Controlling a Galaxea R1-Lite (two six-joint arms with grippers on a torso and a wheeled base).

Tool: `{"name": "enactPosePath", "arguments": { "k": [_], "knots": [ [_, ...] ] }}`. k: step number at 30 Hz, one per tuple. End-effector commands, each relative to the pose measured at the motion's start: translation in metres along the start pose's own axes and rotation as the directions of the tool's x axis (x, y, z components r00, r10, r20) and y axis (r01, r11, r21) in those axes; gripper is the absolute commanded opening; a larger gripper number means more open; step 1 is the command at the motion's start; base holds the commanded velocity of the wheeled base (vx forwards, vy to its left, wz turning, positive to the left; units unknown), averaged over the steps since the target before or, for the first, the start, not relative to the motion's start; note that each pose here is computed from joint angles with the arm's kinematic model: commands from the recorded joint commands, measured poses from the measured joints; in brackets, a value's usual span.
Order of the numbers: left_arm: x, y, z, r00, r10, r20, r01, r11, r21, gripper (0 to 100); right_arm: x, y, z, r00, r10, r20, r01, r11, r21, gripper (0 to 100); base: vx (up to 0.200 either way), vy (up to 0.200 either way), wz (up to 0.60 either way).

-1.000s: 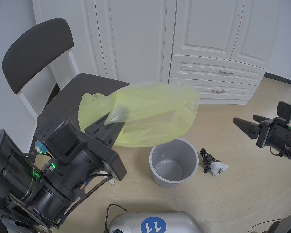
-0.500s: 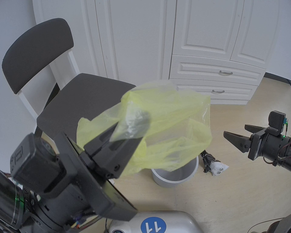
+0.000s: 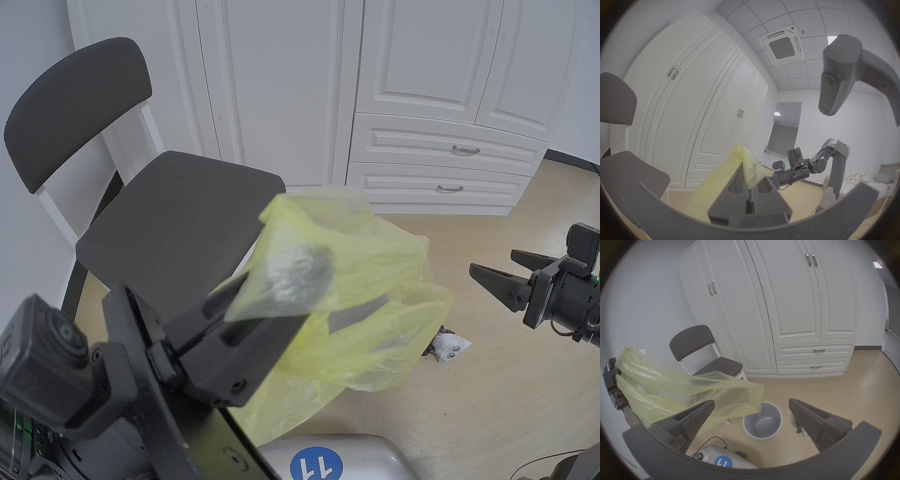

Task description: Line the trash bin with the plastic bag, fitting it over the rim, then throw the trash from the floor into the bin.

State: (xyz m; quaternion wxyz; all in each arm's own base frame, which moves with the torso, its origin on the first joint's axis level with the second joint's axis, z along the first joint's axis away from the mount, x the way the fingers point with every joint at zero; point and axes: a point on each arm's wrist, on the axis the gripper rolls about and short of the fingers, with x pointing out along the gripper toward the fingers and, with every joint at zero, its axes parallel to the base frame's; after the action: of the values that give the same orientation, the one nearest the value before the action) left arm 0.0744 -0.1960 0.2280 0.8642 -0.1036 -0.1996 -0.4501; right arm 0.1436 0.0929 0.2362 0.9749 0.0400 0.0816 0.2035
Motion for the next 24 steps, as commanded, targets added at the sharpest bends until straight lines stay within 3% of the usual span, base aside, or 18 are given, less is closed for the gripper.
{"name": "enactPosePath", "arguments": {
  "k": [1,7,10,12,17,24],
  "knots": [
    [-0.006,-0.005,0.008,0.999,-0.029,0.022,0.03,0.999,-0.019,0,-0.008,0.003,0.003,0.999,0.025,0.021,-0.025,1.0,0.001,100,0.0,0.0,0.0],
    [-0.009,-0.008,0.01,0.999,-0.048,0.025,0.049,0.998,-0.032,0,-0.016,0.005,0.006,0.998,0.046,0.042,-0.046,0.999,0.002,100,0.0,0.0,0.0],
    [-0.004,-0.003,0.002,1.0,-0.02,-0.001,0.02,0.999,-0.025,0,-0.014,0.005,0.004,0.999,0.043,0.033,-0.043,0.999,0.001,100,0.0,0.0,0.0],
    [0.003,0.004,-0.007,0.999,0.018,-0.026,-0.019,1.0,-0.021,0,-0.012,0.005,0.002,0.999,0.041,0.024,-0.041,0.999,-0.001,100,0.0,0.0,0.0],
    [0.02,0.027,-0.041,0.978,0.17,-0.124,-0.159,0.983,0.094,0,-0.009,0.005,0.0,0.999,0.036,0.006,-0.036,0.999,-0.004,100,0.0,0.0,0.0],
    [0.026,0.034,-0.046,0.946,0.297,-0.128,-0.268,0.942,0.203,0,-0.004,0.005,-0.004,1.0,0.022,-0.016,-0.023,1.0,-0.01,100,0.0,0.0,0.0]
  ]
}}
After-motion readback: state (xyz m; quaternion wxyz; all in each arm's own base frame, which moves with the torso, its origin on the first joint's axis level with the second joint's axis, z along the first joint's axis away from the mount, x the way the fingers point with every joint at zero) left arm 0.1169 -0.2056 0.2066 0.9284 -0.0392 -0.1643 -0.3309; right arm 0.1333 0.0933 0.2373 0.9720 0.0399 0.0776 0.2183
